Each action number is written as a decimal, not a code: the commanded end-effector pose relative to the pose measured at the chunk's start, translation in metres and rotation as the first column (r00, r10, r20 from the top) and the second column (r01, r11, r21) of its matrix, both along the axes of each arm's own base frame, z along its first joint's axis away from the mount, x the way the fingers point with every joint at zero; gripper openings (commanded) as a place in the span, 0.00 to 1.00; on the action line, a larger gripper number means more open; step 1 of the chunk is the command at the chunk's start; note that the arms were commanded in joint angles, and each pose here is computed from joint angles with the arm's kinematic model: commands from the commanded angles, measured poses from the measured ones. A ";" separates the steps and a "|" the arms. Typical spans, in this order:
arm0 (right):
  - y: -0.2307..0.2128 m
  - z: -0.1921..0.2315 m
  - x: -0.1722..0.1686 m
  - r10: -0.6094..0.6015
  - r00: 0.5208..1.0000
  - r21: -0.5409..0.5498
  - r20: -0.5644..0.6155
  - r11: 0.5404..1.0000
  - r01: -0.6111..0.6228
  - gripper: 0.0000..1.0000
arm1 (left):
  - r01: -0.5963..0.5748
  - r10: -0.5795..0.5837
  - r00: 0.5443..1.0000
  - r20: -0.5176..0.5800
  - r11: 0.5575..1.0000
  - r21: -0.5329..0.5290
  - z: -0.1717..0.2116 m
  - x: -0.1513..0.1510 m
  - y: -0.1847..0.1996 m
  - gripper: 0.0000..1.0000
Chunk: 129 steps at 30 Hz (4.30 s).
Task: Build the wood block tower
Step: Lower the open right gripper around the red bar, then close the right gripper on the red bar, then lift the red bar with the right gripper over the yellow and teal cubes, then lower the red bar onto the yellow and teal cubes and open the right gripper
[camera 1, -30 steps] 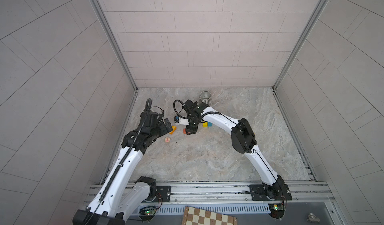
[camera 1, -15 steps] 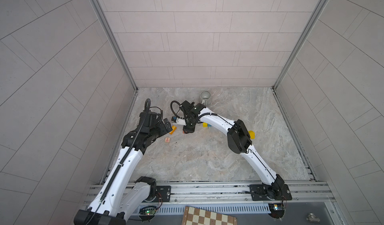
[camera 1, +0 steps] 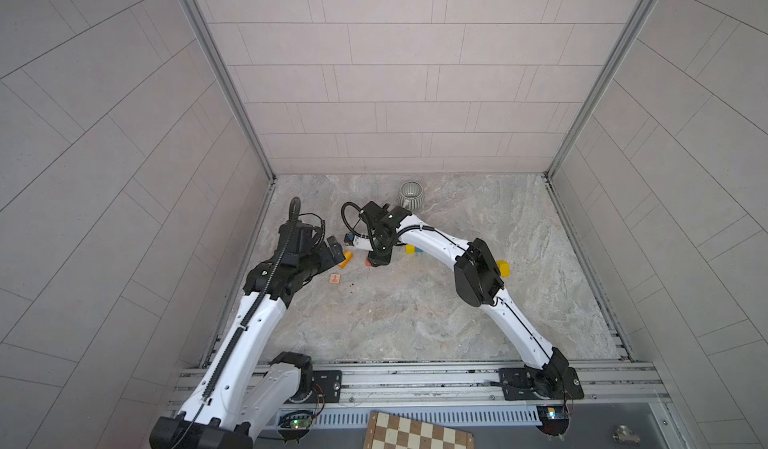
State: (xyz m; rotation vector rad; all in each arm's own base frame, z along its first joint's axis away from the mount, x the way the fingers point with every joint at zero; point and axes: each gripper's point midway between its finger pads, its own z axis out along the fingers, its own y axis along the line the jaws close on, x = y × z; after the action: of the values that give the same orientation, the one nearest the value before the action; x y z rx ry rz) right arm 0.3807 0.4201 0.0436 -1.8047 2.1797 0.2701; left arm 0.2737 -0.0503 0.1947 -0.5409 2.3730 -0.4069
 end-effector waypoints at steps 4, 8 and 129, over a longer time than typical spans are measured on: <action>-0.005 -0.021 -0.008 0.019 0.999 -0.050 -0.037 0.999 -0.021 0.48 | -0.006 0.006 1.000 0.003 1.000 -0.015 -0.002 0.001 0.001 1.00; -0.009 -0.023 -0.005 0.016 1.000 -0.070 -0.023 0.997 -0.017 0.60 | -0.008 0.008 1.000 0.000 1.000 -0.019 -0.003 0.001 0.001 1.00; -0.158 0.024 0.048 -0.118 0.989 -0.211 0.087 0.968 0.134 0.55 | 0.041 -0.048 0.997 -0.053 0.991 -0.128 -0.024 0.012 -0.010 1.00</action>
State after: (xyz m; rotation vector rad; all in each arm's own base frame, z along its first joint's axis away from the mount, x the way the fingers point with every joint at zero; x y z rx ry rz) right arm 0.4273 0.2645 0.0519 -1.7564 2.3580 -0.0515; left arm 0.2849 -0.0624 0.1742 -0.5669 2.4301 -0.5725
